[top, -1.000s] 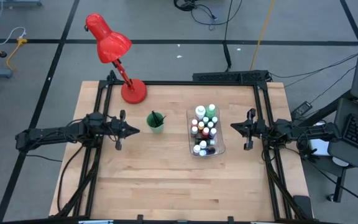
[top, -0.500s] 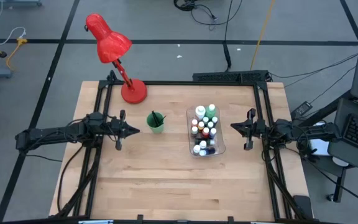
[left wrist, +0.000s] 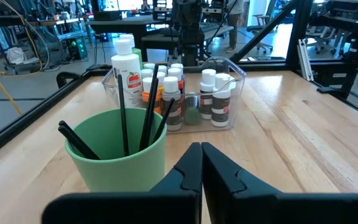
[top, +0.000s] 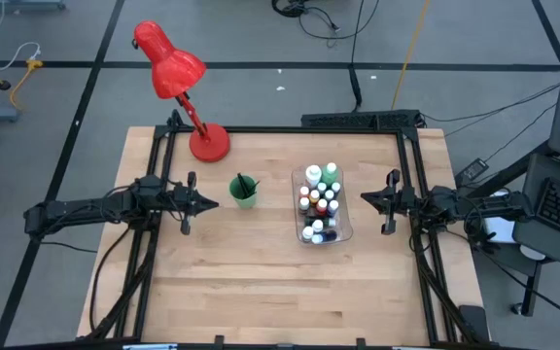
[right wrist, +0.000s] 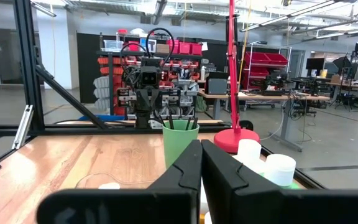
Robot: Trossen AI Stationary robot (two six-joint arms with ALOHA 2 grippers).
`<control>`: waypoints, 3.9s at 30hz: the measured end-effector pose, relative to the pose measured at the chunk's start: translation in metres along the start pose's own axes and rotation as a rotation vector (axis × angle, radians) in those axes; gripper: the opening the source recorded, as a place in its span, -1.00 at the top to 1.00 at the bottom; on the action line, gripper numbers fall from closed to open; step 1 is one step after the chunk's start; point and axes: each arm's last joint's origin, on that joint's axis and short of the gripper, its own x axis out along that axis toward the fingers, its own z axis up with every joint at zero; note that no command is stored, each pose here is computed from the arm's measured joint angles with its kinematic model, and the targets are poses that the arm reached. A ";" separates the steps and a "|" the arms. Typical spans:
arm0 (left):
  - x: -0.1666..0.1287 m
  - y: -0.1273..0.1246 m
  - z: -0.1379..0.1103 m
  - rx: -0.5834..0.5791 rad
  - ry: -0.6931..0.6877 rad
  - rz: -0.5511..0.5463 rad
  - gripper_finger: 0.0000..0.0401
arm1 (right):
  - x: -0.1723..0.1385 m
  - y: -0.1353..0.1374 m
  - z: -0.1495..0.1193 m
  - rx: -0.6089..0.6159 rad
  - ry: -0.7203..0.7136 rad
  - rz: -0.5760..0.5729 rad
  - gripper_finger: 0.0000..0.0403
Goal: Pick & Place Paint Supplies
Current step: Return to Home Position
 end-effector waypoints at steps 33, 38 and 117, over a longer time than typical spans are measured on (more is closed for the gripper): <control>0.000 0.000 0.000 0.000 0.000 0.000 0.87 | 0.000 0.000 0.000 0.000 0.000 0.001 0.98; 0.000 0.000 0.000 0.000 0.000 0.000 0.87 | 0.000 0.000 0.000 0.000 0.001 0.000 0.98; 0.000 0.000 0.000 0.000 -0.001 0.000 0.87 | 0.000 0.000 0.000 0.000 0.001 0.001 0.98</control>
